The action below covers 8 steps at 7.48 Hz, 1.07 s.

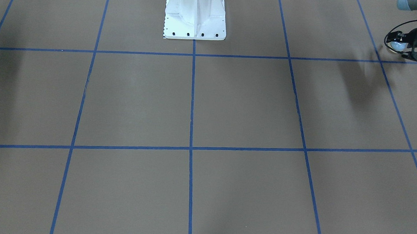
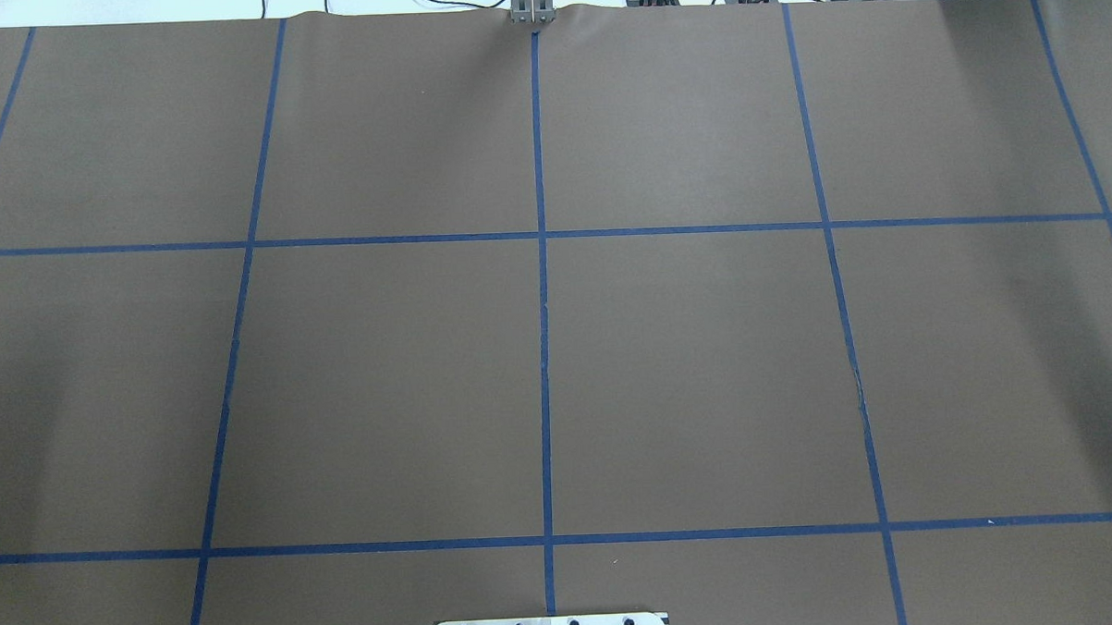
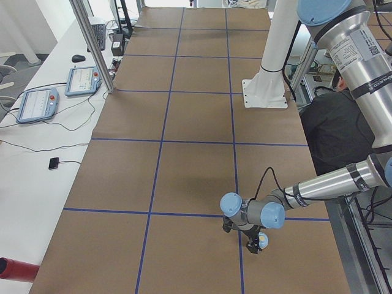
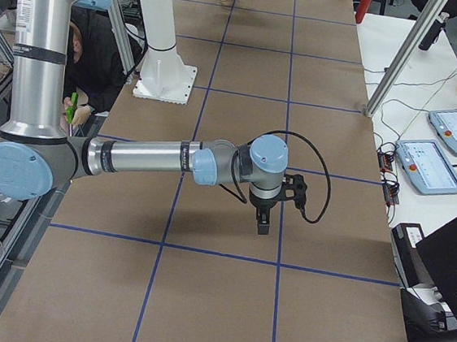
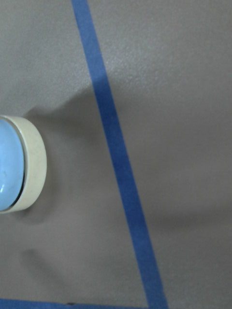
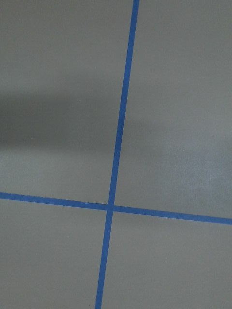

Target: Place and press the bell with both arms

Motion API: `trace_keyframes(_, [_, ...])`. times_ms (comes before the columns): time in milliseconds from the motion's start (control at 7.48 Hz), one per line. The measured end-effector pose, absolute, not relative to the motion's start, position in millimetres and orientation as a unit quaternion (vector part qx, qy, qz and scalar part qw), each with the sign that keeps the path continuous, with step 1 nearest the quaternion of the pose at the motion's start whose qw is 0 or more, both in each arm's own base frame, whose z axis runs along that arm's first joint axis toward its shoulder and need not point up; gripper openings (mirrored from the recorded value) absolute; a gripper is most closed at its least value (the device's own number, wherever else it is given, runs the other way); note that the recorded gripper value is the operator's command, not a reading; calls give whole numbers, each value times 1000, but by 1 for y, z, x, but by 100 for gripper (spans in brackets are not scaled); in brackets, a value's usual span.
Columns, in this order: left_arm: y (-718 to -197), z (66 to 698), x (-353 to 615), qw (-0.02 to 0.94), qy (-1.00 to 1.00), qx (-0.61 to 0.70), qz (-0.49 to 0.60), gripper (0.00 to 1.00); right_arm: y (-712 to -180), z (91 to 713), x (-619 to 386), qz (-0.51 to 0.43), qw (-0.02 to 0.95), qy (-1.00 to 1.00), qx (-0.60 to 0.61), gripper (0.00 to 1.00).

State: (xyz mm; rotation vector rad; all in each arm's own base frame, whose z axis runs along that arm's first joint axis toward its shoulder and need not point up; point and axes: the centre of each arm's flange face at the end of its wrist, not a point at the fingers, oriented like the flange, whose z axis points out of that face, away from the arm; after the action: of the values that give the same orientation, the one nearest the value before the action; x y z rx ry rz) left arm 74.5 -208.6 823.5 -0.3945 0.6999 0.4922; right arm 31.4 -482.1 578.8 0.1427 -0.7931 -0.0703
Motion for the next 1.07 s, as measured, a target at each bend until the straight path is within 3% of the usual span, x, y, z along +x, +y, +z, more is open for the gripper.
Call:
trace_keyframes(669, [-207, 830, 75, 890, 334, -196, 240, 99, -482, 579, 30, -36, 919, -387, 69, 100])
trace_keyframes(803, [-207, 830, 76, 890, 335, -196, 241, 94, -482, 579, 30, -36, 919, -387, 69, 100])
trace_keyframes(1070, [-209, 830, 78, 889, 335, -194, 243, 67, -482, 578, 30, -36, 919, -387, 69, 100])
